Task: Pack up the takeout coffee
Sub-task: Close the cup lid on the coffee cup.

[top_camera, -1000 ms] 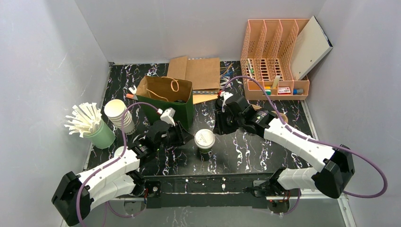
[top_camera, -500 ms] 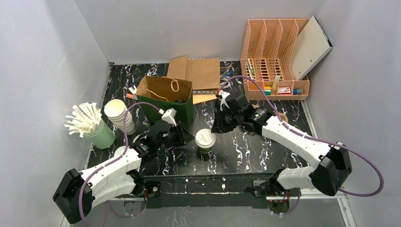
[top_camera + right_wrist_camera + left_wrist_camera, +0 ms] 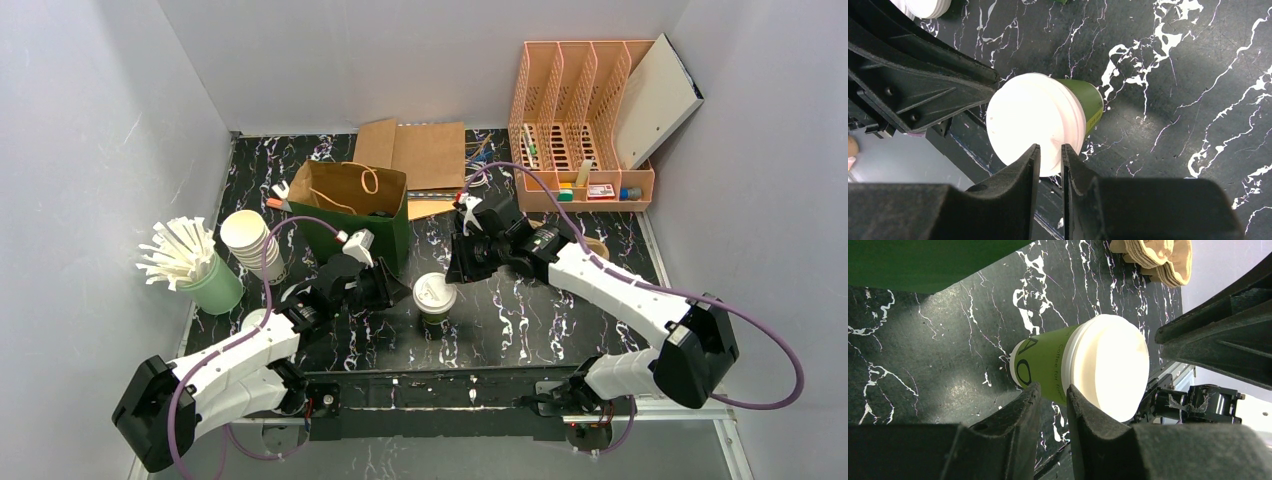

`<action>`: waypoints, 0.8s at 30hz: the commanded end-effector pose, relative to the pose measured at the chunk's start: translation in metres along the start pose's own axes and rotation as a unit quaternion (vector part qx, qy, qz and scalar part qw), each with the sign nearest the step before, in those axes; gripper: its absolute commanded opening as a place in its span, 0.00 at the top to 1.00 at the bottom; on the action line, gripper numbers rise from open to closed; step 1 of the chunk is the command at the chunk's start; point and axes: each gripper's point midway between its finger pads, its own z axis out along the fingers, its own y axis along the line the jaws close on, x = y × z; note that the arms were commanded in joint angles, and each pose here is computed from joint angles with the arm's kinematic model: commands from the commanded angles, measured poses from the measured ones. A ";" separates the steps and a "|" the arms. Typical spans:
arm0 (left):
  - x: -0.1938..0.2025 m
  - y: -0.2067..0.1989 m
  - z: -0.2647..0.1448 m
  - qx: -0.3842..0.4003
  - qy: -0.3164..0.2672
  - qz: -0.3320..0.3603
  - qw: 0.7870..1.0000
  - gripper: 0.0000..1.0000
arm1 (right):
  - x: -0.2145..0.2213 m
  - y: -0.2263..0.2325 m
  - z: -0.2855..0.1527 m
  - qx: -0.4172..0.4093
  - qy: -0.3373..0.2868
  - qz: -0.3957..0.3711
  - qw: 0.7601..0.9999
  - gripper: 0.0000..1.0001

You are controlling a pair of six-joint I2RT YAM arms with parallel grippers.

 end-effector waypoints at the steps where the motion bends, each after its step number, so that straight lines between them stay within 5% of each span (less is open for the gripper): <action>1: -0.012 -0.017 -0.004 0.023 -0.014 0.006 1.000 0.75 | 0.002 -0.004 0.006 0.002 0.005 -0.003 1.000 0.69; 24: -0.014 -0.022 -0.005 0.032 -0.017 0.001 0.999 0.72 | 0.015 -0.010 0.013 0.002 0.027 0.002 1.000 0.70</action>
